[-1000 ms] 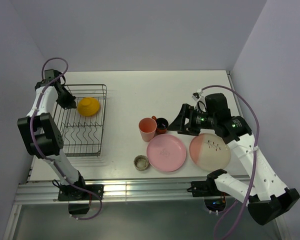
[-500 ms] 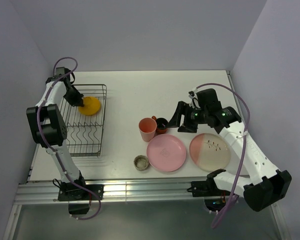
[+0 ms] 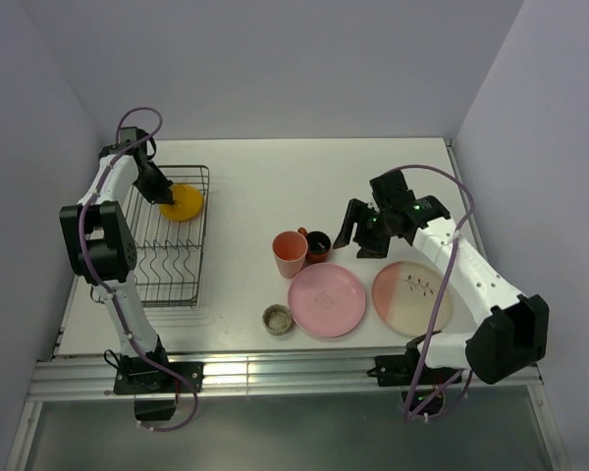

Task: Load the mixed dishes into the dish rack

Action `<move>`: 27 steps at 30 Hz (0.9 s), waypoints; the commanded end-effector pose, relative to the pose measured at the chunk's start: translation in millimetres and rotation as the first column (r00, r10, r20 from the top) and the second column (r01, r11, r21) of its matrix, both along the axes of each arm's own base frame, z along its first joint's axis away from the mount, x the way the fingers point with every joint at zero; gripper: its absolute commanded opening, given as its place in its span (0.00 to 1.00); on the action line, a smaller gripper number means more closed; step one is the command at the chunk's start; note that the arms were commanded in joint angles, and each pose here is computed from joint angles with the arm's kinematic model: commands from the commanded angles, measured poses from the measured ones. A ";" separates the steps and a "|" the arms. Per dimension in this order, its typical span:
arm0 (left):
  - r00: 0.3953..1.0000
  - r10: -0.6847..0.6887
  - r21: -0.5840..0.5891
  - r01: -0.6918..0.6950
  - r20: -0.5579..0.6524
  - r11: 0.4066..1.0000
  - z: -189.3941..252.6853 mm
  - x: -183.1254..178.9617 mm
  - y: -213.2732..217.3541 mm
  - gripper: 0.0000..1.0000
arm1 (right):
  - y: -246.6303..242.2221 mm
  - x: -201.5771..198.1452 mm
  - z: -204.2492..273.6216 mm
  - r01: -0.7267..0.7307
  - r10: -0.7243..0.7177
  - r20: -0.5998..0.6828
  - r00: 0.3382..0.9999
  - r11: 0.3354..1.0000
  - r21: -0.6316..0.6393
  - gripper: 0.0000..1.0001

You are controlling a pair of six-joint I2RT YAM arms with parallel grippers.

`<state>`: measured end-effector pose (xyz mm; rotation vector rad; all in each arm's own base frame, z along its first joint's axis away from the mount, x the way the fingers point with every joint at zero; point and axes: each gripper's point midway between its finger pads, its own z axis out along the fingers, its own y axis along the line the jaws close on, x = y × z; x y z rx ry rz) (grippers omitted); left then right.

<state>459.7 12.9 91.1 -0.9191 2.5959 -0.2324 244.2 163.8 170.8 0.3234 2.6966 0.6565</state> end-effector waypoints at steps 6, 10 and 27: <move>0.994 -0.013 0.030 0.010 0.105 1.000 51.8 -29.6 -8.7 0.13 | -19.0 29.1 -10.9 0.045 -0.042 0.026 0.999 0.990 -0.136 0.73; 0.986 0.000 0.071 -0.012 0.165 0.997 84.8 -48.5 -2.6 0.27 | -14.5 38.0 -26.8 0.035 -0.037 -0.010 0.999 0.989 -0.145 0.71; 0.944 -0.108 -0.072 0.136 0.313 0.988 156.5 -153.9 -88.9 0.54 | 12.7 2.3 -6.6 -0.086 0.095 0.065 0.993 0.988 -0.128 0.67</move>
